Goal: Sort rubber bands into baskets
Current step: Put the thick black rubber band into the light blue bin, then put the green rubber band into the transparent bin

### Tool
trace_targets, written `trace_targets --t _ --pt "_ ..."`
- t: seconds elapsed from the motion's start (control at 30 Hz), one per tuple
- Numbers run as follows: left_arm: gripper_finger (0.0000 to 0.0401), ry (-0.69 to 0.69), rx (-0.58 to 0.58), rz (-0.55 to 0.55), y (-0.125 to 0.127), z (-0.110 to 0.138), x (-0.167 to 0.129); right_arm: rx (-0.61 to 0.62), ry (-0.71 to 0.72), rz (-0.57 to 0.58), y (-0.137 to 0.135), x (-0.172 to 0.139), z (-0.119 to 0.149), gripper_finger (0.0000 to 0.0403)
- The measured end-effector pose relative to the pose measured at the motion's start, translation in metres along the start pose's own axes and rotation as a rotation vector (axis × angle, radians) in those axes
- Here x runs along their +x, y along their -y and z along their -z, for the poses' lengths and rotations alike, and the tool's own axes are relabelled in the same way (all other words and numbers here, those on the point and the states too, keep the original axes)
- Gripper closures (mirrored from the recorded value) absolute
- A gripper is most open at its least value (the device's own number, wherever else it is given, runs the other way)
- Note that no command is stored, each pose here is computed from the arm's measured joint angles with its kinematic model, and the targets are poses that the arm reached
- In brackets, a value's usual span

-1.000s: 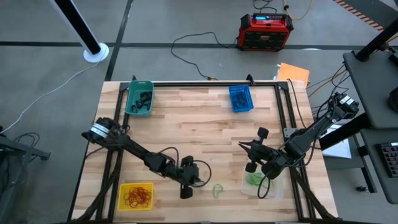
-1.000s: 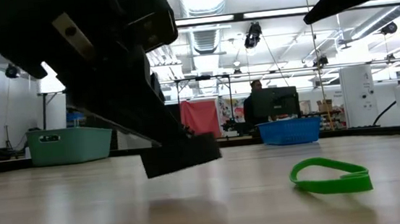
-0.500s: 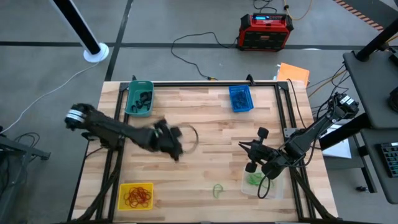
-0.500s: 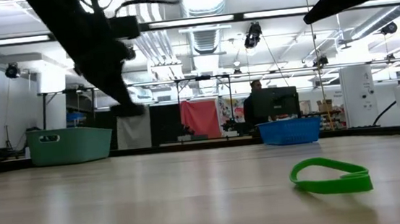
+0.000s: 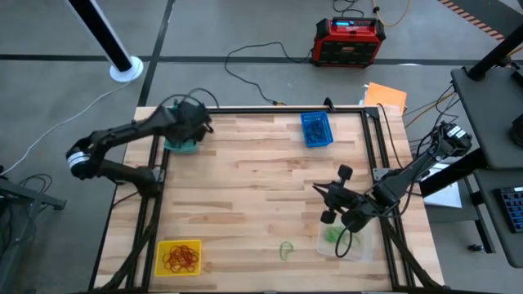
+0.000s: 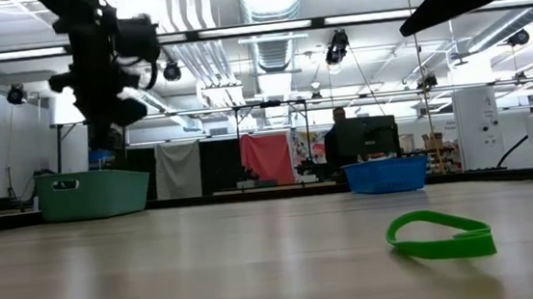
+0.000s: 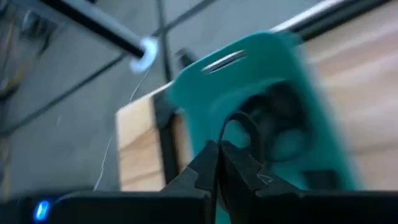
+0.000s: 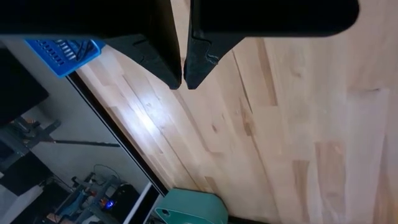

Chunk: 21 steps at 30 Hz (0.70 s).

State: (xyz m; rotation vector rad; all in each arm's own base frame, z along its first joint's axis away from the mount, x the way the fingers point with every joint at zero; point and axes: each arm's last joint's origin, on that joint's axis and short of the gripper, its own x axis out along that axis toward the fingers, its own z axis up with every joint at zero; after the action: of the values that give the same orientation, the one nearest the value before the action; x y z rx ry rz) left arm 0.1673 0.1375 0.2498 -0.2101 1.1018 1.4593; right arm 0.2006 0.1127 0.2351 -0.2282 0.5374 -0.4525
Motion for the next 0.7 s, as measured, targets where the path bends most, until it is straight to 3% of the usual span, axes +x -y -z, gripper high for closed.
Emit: trace_targets --t 0.1,0.2,0.47,0.6,0.7 --pt "0.0400 -0.066 -0.048 -0.060 -0.011 -0.005 0.019 -0.002 -0.003 0.007 0.001 0.001 0.000 0.0385" --pt "0.0388 -0.093 -0.013 -0.087 -0.011 -0.005 0.028 -0.019 -0.004 0.008 0.001 0.002 0.000 0.0385" --pt "0.0313 -0.085 0.033 -0.105 -0.005 -0.007 0.032 -0.018 -0.005 0.008 0.002 0.002 -0.001 0.0385" --pt "0.0283 -0.088 0.070 0.013 0.010 0.003 0.023 -0.016 -0.004 0.007 0.001 0.002 -0.001 0.0385" --pt "0.0274 0.007 0.089 0.109 0.031 0.018 0.005 -0.014 -0.004 0.006 0.001 0.002 -0.001 0.0385"
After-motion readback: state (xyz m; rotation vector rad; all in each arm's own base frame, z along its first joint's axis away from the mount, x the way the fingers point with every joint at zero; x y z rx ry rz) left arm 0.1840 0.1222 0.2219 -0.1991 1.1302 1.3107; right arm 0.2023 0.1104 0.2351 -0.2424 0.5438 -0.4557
